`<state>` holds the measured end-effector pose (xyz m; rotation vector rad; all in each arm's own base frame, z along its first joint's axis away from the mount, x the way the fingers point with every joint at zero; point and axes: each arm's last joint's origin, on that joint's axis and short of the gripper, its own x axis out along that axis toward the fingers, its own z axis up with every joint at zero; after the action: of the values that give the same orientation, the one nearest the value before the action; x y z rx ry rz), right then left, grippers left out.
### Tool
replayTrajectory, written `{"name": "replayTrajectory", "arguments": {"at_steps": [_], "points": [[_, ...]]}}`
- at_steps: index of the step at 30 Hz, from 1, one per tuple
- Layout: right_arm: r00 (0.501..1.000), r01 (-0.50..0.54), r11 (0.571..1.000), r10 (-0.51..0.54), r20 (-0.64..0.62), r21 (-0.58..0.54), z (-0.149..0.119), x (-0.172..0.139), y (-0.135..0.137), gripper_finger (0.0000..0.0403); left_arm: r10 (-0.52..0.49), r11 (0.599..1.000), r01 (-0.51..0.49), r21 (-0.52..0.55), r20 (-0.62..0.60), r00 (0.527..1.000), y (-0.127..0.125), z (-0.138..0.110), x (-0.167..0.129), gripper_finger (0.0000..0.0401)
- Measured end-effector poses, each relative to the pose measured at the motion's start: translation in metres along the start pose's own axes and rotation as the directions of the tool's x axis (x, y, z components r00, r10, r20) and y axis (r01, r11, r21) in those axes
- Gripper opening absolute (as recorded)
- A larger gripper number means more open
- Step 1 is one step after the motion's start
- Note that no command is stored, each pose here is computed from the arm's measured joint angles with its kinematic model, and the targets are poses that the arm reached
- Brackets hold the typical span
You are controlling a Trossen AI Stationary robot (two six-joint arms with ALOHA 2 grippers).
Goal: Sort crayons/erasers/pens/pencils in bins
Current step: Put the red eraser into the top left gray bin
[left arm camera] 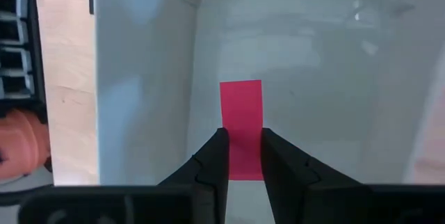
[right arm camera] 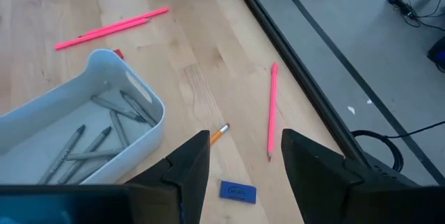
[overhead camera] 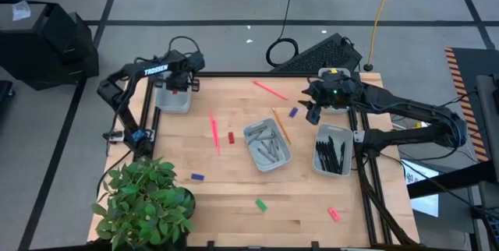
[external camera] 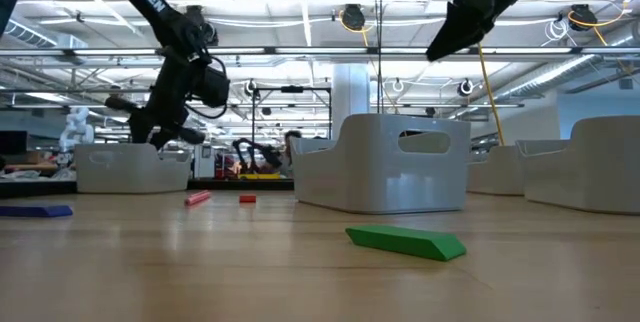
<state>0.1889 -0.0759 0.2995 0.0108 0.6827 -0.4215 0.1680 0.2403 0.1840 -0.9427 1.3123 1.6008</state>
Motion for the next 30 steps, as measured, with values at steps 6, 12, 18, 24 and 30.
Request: {"name": "replayTrajectory", "arguments": {"at_steps": [6, 12, 18, 24, 30], "points": [[1.0, 0.0, 1.0, 0.0, -0.013, 0.017, -0.003, -0.007, 0.0, 0.0171, -0.027, 0.998, 0.028, -0.059, 0.006, 1.0, 0.008, 0.013, 0.007, 0.0087], [1.0, 0.002, 1.0, -0.002, -0.006, 0.019, -0.004, -0.012, -0.001, 0.0171, -0.074, 0.985, 0.079, -0.151, 0.041, 0.996, 0.009, 0.021, 0.009, 0.0088], [1.0, 0.005, 0.999, -0.005, 0.013, 0.049, -0.004, -0.018, -0.002, 0.0171, -0.089, 0.966, 0.093, -0.241, 0.028, 0.996, 0.006, 0.018, 0.007, 0.0088], [1.0, 0.005, 0.998, -0.006, 0.023, 0.066, -0.005, -0.023, -0.002, 0.0171, -0.089, 0.919, 0.093, -0.383, 0.029, 0.996, 0.002, 0.014, 0.005, 0.0088], [1.0, 0.004, 0.996, -0.005, 0.013, 0.093, -0.009, -0.03, -0.002, 0.0171, -0.104, 0.902, 0.099, -0.419, 0.012, 0.994, 0.005, 0.016, 0.009, 0.0088]]}}
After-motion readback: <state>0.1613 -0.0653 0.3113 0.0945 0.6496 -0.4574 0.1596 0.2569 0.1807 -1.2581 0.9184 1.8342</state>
